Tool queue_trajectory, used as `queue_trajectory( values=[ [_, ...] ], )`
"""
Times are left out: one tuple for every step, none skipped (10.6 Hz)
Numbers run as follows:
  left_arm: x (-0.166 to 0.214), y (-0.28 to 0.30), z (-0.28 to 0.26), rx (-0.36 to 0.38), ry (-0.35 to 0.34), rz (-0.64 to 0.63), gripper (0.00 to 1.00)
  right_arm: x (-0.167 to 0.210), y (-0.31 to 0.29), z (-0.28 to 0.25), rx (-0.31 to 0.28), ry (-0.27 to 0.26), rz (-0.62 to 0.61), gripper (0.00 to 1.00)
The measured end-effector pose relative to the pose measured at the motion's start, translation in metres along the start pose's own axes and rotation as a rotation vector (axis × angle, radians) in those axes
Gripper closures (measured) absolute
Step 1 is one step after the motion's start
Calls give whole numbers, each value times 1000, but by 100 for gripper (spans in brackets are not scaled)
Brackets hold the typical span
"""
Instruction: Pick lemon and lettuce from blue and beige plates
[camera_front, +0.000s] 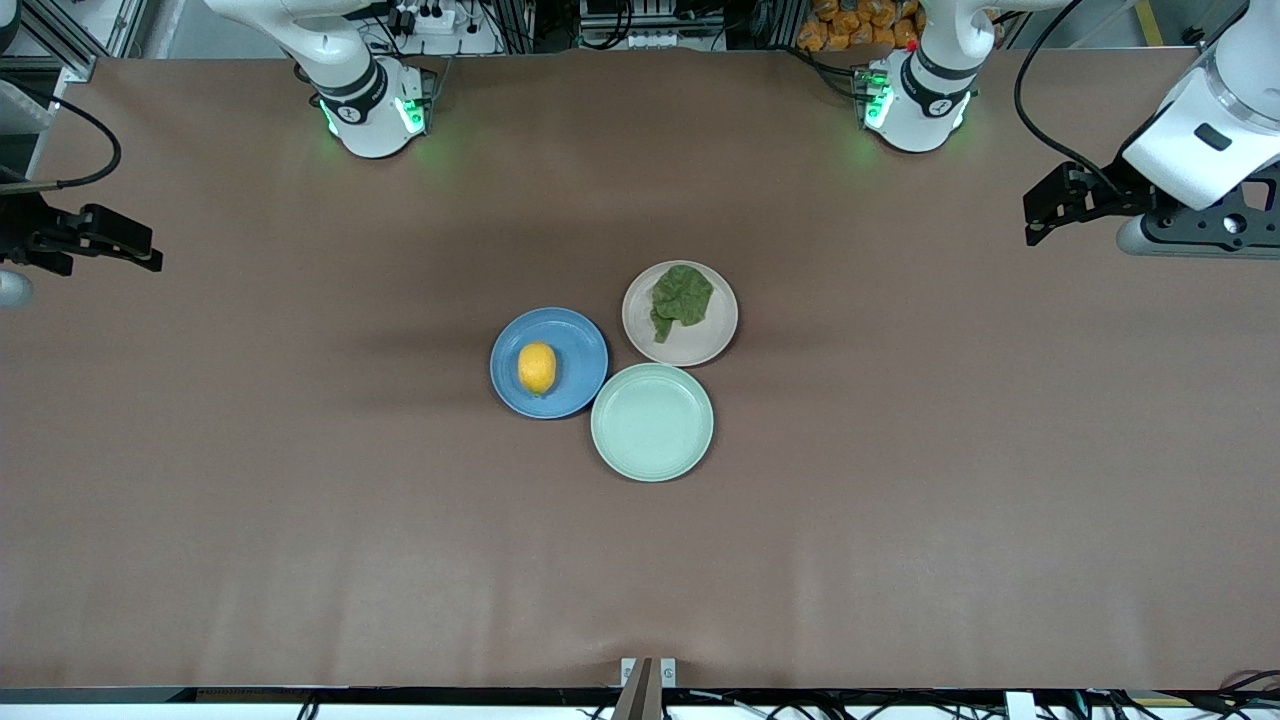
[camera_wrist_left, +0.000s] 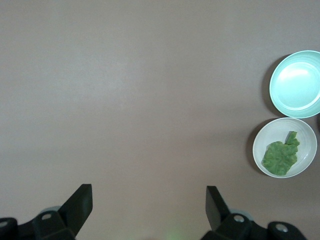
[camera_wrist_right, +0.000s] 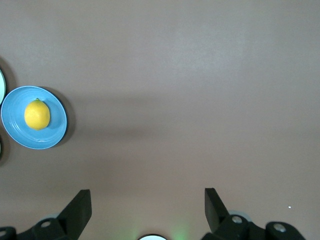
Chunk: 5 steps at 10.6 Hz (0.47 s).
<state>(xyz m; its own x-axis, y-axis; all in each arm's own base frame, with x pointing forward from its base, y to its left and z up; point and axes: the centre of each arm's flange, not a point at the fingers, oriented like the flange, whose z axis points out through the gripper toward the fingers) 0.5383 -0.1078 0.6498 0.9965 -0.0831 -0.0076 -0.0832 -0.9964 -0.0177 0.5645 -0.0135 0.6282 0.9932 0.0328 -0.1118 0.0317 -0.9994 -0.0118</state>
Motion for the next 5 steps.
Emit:
queue_trajectory(
  values=[
    [0,0,0,0,0,0,0,0,0,0,0,0,0,0],
    [0,0,0,0,-1,0,0,0,0,0,0,0,0,0],
    [0,0,1,0,-1,0,0,0,0,0,0,0,1,0],
    [0,0,1,0,-2,0,0,0,1,0,0,0,1,0],
    [1,0,1,0,-2,0,0,0,1,0,0,0,2,0]
  ],
)
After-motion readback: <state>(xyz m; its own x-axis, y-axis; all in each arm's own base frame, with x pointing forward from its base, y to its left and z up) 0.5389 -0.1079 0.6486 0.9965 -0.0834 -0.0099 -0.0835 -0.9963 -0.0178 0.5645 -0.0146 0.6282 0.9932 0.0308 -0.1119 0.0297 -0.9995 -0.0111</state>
